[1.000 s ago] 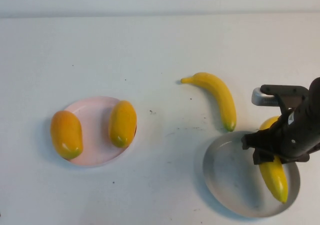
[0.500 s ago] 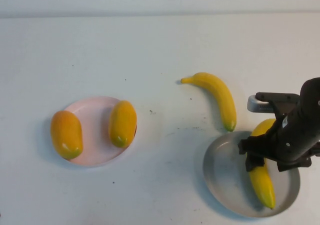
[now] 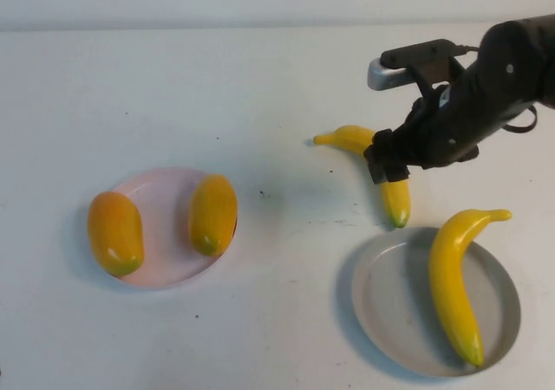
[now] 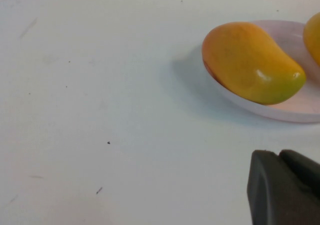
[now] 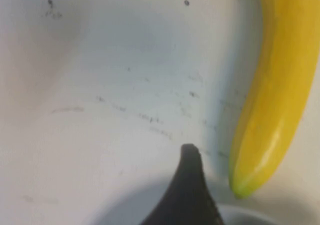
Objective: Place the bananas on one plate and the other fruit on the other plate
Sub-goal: Put another type of fruit in the right plate
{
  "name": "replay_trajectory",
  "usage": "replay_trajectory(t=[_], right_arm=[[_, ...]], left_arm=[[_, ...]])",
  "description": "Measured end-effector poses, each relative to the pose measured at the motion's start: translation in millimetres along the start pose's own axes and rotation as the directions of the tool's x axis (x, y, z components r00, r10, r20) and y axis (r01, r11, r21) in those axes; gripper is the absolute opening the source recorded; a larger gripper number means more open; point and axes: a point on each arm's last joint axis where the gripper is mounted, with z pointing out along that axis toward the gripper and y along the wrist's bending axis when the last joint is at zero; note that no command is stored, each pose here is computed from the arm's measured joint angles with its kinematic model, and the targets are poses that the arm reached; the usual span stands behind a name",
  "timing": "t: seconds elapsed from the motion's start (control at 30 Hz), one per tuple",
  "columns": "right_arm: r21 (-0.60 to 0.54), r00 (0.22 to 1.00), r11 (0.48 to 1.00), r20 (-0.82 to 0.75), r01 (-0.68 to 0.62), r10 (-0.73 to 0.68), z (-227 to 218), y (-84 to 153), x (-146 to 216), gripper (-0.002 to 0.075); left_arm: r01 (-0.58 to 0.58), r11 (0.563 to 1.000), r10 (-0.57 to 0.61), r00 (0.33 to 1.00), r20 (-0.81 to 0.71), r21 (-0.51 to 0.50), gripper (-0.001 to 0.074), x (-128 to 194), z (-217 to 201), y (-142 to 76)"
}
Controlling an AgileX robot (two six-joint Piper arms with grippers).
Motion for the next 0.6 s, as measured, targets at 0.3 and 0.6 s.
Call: replay_trajectory(t=[0.3,0.6], right_arm=[[0.076,0.998,0.995,-0.014,0.070,-0.069,60,-8,-48,0.0517],[0.093,0.993,0.992,-0.086,0.087,-0.079,103,-12,-52,0.0495]], left_arm=[[0.000,1.000,0.000,1.000,0.000,0.000,-0.0004,0,0,0],[0.000,1.000,0.000,1.000,0.000,0.000,-0.0004,0,0,0]])
